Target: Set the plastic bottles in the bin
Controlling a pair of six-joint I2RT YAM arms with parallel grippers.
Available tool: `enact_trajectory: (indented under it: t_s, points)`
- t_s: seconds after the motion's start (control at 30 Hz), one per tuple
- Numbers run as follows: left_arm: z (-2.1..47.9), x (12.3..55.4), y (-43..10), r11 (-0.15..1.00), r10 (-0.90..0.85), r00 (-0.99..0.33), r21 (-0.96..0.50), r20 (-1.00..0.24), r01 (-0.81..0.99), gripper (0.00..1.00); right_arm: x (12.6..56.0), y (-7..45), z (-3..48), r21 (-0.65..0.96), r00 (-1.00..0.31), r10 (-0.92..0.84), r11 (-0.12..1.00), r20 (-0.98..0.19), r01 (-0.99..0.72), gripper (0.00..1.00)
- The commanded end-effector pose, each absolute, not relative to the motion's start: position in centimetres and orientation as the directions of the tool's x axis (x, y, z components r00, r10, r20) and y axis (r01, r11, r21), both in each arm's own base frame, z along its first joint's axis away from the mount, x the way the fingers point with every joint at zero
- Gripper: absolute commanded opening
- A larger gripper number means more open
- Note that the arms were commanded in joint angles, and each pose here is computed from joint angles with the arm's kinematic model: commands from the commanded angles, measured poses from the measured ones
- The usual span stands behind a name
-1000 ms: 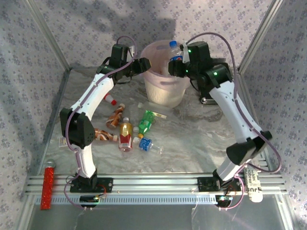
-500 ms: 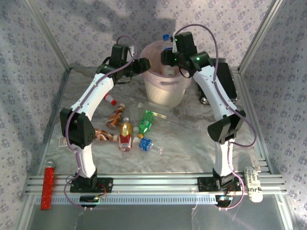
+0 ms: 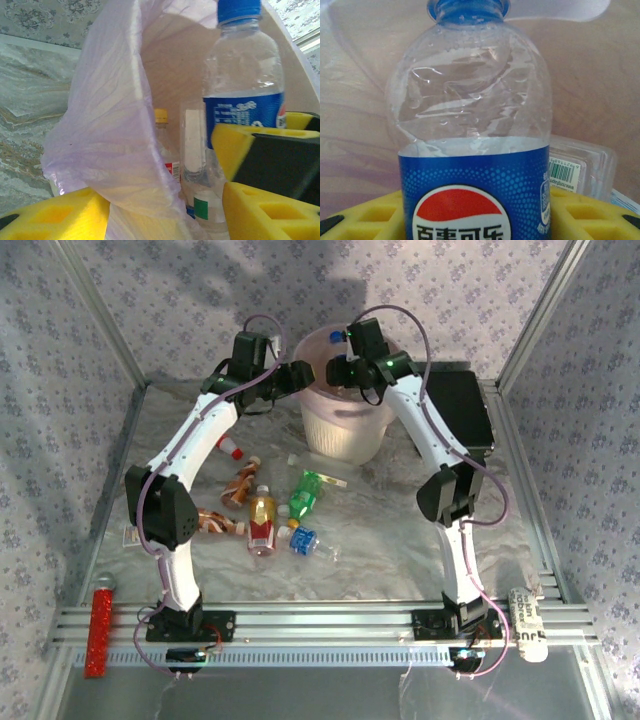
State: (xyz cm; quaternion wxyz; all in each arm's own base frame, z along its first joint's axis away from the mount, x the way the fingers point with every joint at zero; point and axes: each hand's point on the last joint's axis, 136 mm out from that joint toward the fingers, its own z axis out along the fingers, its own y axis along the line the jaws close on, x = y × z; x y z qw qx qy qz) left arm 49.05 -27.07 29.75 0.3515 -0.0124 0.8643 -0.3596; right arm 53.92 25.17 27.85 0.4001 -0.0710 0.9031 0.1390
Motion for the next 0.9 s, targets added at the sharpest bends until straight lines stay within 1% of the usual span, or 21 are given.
enact_trajectory:
  t_s: [0.0,0.2,0.3,0.33,0.43,0.5,0.7,0.8,0.87]
  points:
    - [26.7,48.3,-27.0,0.778,-0.228,-0.806,-0.599,-0.546,0.187,0.61,54.4,25.1,23.7,0.186,-0.738,-0.033,0.959,-0.674,-0.213,0.5]
    - [26.6,48.3,-27.1,0.777,-0.229,-0.807,-0.601,-0.544,0.185,0.61,55.0,25.2,21.5,0.186,-0.758,-0.037,0.961,-0.651,-0.206,0.54]
    - [26.6,48.3,-27.1,0.777,-0.228,-0.808,-0.601,-0.543,0.185,0.61,55.1,25.2,20.8,0.185,-0.767,-0.039,0.962,-0.641,-0.203,0.59]
    - [26.6,48.4,-27.1,0.776,-0.23,-0.807,-0.603,-0.543,0.184,0.61,55.1,25.1,20.5,0.188,-0.772,-0.036,0.962,-0.635,-0.199,0.62]
    - [26.5,48.4,-27.1,0.776,-0.23,-0.809,-0.604,-0.541,0.183,0.61,55.1,24.9,19.7,0.192,-0.786,-0.036,0.962,-0.617,-0.194,0.78]
    - [26.6,48.4,-27.1,0.776,-0.23,-0.807,-0.603,-0.544,0.185,0.61,55.0,24.9,19.5,0.188,-0.789,-0.04,0.963,-0.613,-0.195,0.85]
    - [26.5,48.4,-27.1,0.777,-0.23,-0.809,-0.603,-0.541,0.182,0.61,55.0,25.0,21.1,0.187,-0.768,-0.044,0.959,-0.639,-0.211,0.91]
    - [26.5,48.4,-27.1,0.777,-0.23,-0.809,-0.602,-0.541,0.183,0.61,54.7,25.1,23.0,0.191,-0.748,-0.052,0.953,-0.661,-0.235,0.95]
    - [26.5,48.4,-27.1,0.777,-0.23,-0.808,-0.602,-0.543,0.184,0.61,54.3,25.0,25.1,0.191,-0.726,-0.053,0.949,-0.685,-0.25,0.96]
